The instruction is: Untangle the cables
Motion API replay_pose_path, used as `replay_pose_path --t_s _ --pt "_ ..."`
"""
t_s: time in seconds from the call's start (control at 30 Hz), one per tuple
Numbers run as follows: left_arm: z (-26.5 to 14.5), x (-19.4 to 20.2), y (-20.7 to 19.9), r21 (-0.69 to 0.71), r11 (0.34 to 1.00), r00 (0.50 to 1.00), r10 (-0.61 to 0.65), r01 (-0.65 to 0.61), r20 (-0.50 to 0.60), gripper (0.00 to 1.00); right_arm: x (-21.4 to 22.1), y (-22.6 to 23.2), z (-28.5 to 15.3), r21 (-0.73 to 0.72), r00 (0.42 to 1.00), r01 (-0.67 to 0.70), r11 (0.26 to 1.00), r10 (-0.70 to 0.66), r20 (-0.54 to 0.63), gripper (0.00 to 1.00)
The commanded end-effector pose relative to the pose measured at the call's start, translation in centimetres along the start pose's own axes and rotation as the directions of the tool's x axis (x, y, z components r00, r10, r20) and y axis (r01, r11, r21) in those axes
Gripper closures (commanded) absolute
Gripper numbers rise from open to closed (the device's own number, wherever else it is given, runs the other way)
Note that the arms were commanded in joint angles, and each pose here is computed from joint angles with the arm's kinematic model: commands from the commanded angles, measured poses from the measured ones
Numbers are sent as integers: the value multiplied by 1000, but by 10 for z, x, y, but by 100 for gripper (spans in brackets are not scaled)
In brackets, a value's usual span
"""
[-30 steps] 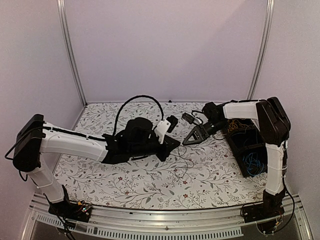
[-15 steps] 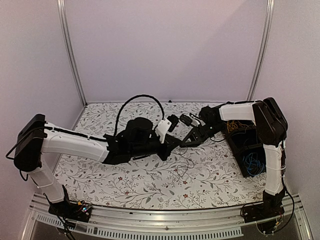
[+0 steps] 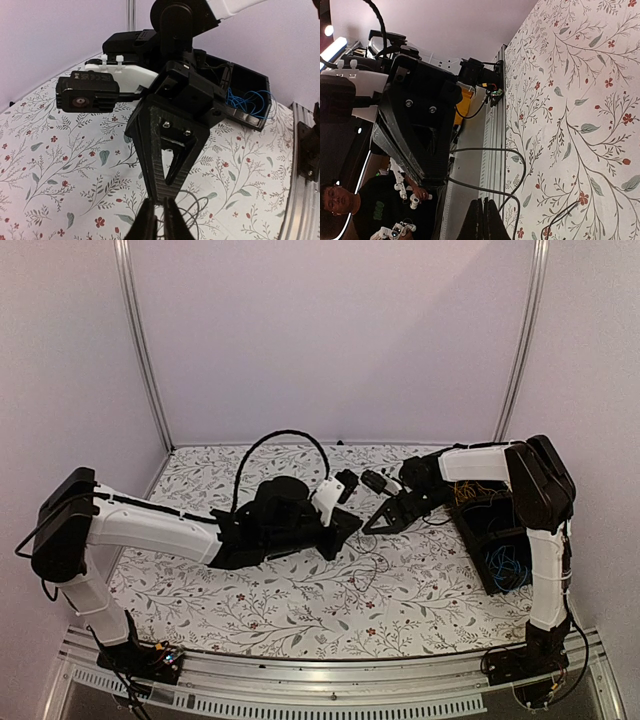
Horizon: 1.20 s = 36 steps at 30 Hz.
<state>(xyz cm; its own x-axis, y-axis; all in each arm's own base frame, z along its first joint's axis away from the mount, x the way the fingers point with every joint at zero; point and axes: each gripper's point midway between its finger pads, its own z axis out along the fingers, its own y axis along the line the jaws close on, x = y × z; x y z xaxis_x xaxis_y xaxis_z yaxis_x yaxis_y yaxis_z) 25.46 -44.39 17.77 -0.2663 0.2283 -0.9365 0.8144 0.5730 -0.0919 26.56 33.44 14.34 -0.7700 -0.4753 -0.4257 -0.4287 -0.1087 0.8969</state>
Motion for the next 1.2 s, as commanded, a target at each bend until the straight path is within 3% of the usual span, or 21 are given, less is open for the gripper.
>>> replay_pose_path --t_s 0.0,0.1,0.33,0.67,0.8,0.93,1.17 --pt "-9 8 1 -23 1000 1000 -21 21 -15 74 -12 20 -4 10 995 95 995 -95 2 100" --pt "-26 36 3 -32 999 996 -40 38 -76 61 -17 20 -8 29 993 120 992 -120 4 100" --pt "-56 93 2 -1 997 987 -74 74 -142 56 -14 8 -10 55 995 105 993 -105 -4 100" --pt "12 137 -2 4 1000 952 -3 5 -305 62 -15 4 -13 97 992 124 988 -122 -18 100" --pt "24 143 2 8 1000 946 4 -1 -323 62 -17 6 -15 107 991 134 985 -133 -17 100" --pt "31 146 2 31 1000 943 13 -3 -334 70 -18 6 -15 105 991 134 985 -133 -15 100" --pt "41 158 4 48 999 926 21 -3 -377 67 -20 6 -16 107 991 134 985 -133 -10 100"
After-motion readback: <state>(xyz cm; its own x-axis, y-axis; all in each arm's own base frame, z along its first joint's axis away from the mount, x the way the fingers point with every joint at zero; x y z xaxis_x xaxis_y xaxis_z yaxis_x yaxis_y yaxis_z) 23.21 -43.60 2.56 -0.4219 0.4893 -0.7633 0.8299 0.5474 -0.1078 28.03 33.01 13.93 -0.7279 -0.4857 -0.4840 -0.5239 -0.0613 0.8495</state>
